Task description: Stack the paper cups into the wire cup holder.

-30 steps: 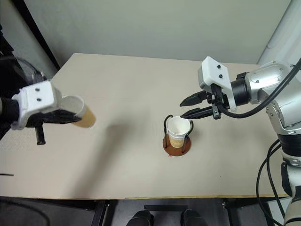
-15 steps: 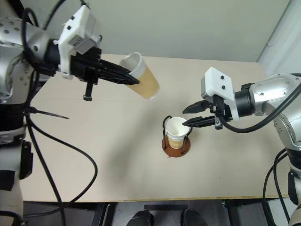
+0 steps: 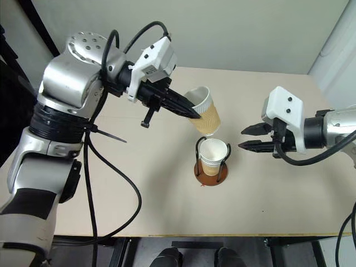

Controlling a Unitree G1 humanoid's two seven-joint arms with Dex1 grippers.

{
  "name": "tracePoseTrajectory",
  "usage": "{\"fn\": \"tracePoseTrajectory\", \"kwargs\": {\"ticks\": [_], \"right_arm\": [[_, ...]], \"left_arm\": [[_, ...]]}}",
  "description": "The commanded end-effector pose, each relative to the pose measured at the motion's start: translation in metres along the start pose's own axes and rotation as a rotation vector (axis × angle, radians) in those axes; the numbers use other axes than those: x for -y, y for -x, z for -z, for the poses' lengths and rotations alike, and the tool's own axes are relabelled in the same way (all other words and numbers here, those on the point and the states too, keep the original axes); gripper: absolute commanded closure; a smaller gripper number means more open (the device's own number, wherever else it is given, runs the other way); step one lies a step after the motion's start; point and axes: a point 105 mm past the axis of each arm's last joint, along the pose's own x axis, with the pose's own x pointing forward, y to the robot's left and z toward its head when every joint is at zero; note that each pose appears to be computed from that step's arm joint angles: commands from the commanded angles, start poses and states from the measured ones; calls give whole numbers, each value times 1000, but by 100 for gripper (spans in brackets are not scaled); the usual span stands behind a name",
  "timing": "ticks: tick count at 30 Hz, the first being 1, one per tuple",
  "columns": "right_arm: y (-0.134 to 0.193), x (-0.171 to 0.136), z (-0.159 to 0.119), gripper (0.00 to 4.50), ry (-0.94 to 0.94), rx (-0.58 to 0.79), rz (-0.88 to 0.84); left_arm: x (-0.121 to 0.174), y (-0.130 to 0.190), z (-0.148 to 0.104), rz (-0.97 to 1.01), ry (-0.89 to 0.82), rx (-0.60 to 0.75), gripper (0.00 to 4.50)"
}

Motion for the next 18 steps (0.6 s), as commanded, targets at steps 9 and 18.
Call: {"fn": "tracePoseTrajectory", "kwargs": {"ticks": [9,18], "right_arm": [[12,-4,-12,66,45,13,63],[12,-4,-13,66,43,13,68]], "left_arm": [[7,-22,-12,126,-98,-7,450],[12,-36,-2,189,-114,-56,450]]}}
